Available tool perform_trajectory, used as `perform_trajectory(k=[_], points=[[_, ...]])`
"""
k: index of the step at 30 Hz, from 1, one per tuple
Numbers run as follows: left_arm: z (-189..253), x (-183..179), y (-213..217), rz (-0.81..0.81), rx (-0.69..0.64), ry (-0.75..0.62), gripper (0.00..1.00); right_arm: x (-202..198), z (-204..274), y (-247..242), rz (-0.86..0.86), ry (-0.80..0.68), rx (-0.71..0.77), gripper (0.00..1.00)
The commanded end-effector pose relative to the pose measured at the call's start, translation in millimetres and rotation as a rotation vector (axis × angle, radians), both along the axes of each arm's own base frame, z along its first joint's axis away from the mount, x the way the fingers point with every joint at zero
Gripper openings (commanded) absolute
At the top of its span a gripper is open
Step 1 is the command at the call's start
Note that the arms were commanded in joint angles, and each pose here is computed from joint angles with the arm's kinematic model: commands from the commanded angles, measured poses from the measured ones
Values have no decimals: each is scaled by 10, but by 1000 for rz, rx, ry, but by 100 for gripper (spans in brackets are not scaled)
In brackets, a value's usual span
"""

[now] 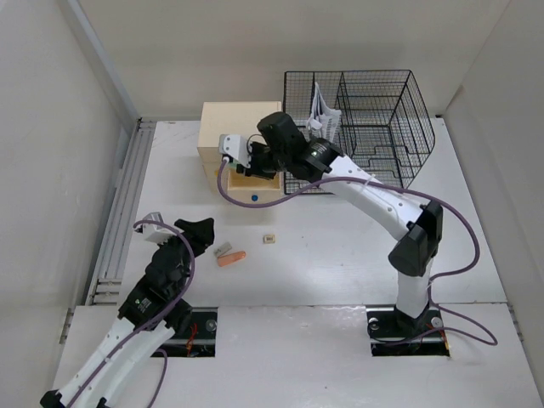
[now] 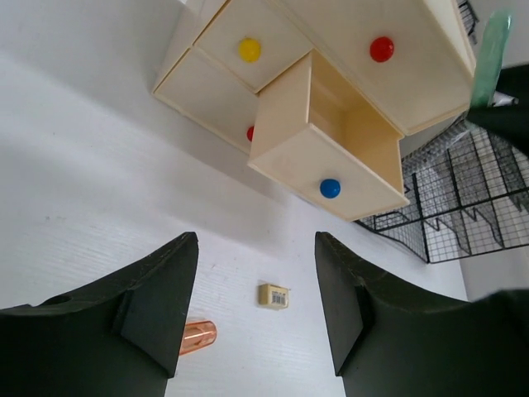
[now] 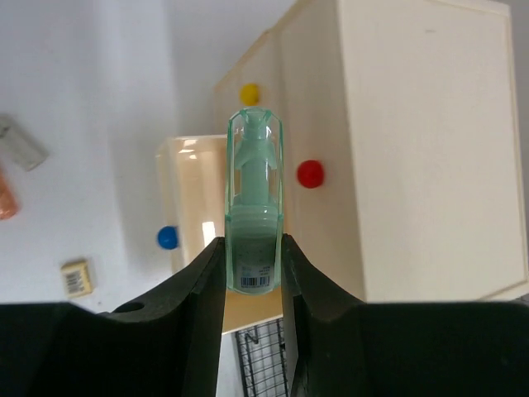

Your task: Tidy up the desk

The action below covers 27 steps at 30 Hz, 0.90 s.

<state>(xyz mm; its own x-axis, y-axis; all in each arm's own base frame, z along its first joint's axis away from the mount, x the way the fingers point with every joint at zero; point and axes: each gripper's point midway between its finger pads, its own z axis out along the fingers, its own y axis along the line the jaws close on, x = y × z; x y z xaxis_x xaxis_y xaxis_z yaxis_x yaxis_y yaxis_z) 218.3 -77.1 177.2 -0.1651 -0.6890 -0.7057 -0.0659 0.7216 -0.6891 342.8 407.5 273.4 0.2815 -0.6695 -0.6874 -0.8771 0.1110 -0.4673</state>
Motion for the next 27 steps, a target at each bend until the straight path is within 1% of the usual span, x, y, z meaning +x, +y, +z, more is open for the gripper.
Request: perform_trajectory(k=[1, 2, 4, 6, 7, 8, 10, 13, 15, 16, 17, 18, 19, 20, 21, 22, 23, 24, 25, 27], points=[[68, 19, -34, -10, -1, -6, 55, 328, -41, -17, -135, -9, -1, 7], [43, 25, -39, -10, 6, 4, 55, 371, -74, 35, -140, -3, 3, 9], [83, 24, -35, -12, 10, -4, 55, 401, -151, 3, -160, -1, -22, 31], [105, 29, -39, -12, 5, -12, 54, 438, -182, 20, -168, -7, -23, 48], [105, 29, -39, -12, 5, -12, 51, 487, -181, -27, -184, -11, -26, 54], [127, 23, -34, -12, -1, -21, 49, 507, -178, -5, -185, -19, -15, 56], [124, 22, -32, -13, 8, -22, 45, 500, -129, -8, -190, -22, 1, 56], [124, 22, -32, -13, 8, -22, 30, 459, 41, 0, -180, -35, 48, 57], [142, 12, -43, -22, 1, -28, 28, 367, 86, 62, -126, -16, 78, 57], [142, 12, -43, -22, 1, -28, 28, 286, 44, 87, -90, 10, 82, 57], [182, -5, -50, -31, -11, -44, 28, 28, 77, 187, 59, 54, 109, 51], [208, -14, -44, -31, -18, -54, 28, -154, 25, 225, 166, 84, 105, 49], [242, -26, -36, -31, -28, -68, 28, -372, -216, 189, 305, 116, 39, 48], [276, -38, -27, -30, -37, -82, 28, -561, -325, 182, 408, 155, 27, 48], [364, -72, -3, -30, -62, -118, 28, -905, -393, 255, 554, 211, 44, 48], [407, -91, 10, -30, -74, -136, 28, -1042, -509, 250, 600, 230, 20, 48], [455, -127, 55, -18, -98, -159, 30, -1190, -791, 281, 625, 264, -36, 48], [470, -140, 93, -5, -103, -168, 30, -1173, -929, 260, 619, 272, -65, 48], [508, -158, 102, -4, -124, -183, 30, -1275, -1039, 331, 639, 276, -86, 48], [521, -197, 152, 9, -142, -195, 31, -1355, -1332, 361, 649, 318, -128, 49]])
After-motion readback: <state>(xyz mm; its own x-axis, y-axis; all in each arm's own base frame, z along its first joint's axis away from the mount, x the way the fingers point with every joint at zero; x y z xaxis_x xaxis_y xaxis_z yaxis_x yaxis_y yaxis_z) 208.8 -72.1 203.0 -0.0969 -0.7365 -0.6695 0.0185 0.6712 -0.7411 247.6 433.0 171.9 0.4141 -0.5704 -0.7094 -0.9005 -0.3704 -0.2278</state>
